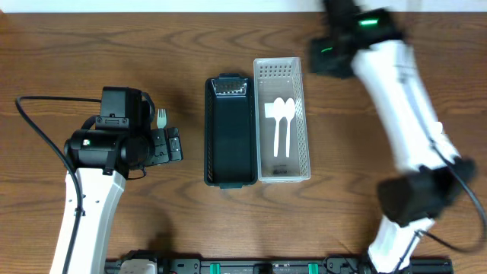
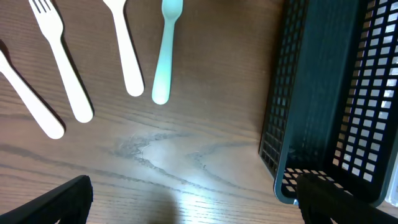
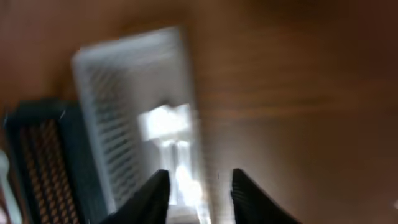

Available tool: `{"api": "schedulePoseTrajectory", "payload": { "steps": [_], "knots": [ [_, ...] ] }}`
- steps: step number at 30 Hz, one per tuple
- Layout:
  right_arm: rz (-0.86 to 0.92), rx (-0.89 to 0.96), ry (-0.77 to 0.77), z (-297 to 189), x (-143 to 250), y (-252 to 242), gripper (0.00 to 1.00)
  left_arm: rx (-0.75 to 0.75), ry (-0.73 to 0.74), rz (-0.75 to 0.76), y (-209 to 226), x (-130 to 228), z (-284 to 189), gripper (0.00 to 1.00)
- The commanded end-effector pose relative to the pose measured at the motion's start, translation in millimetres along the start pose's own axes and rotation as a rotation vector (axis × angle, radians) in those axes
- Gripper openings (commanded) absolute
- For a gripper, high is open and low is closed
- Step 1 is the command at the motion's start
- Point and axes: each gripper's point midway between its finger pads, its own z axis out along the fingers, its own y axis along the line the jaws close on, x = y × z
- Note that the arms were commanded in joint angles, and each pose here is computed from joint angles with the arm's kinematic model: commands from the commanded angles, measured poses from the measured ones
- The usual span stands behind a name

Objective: Pack container
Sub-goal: 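Grasp a white spoon and place it in the white basket, then grasp another white spoon with the right gripper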

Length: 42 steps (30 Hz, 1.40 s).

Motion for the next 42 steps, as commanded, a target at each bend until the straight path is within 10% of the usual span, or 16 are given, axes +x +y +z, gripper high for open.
{"api": "schedulePoseTrajectory", "payload": {
  "steps": [1, 7, 17, 42],
  "knots": [
    [0.28, 0.149, -0.097, -37, -24, -88, 0.41, -0.01, -0.018, 0.006, 1, -5, -4, 0.98],
    [0.623, 0.305, 0.006, -41, -5, -219, 0.56, -0.009, -0.019, 0.007, 1, -5, -4, 0.98],
    [0.625, 0.292, 0.14, 42, 41, -319, 0.61, -0.009, -0.021, 0.029, 1, -6, -4, 0.98],
    [0.556, 0.25, 0.17, 160, 111, -326, 0.62, -0.009, -0.022, 0.029, 1, -6, -4, 0.98]
  ]
}}
